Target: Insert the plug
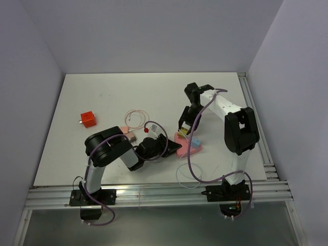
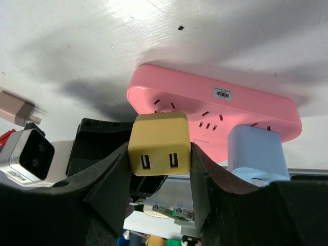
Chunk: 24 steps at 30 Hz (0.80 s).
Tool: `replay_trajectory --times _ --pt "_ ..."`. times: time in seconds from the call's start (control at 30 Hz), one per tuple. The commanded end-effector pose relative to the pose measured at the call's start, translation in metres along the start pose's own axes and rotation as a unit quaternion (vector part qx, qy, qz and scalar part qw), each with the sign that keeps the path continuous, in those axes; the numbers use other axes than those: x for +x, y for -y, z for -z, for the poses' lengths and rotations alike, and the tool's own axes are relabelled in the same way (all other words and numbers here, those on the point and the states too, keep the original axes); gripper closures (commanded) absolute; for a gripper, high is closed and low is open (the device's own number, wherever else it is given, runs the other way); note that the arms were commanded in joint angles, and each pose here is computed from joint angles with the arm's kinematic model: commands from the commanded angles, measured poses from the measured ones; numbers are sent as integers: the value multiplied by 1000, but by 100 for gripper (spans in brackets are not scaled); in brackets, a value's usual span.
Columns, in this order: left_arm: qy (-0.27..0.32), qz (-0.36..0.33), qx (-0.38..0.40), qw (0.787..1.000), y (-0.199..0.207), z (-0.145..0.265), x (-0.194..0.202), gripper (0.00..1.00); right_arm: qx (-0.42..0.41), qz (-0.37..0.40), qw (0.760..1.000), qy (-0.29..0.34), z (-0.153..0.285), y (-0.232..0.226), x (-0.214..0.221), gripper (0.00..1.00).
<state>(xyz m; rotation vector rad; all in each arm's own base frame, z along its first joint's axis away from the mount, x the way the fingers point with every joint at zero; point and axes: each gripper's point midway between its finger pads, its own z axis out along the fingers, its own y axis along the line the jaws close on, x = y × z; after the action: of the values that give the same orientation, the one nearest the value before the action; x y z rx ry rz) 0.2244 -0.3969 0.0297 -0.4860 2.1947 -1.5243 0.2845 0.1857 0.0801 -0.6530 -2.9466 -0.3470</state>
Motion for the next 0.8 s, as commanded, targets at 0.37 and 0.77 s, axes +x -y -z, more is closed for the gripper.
replay_trajectory --times 0.37,0.77 --pt "-7 -75 -259 963 -155 42 9 100 62 0 997 35 -5 2 -3 100" --pt "-11 -80 -265 961 -157 41 10 100 106 49 993 15 -35 3 33 100"
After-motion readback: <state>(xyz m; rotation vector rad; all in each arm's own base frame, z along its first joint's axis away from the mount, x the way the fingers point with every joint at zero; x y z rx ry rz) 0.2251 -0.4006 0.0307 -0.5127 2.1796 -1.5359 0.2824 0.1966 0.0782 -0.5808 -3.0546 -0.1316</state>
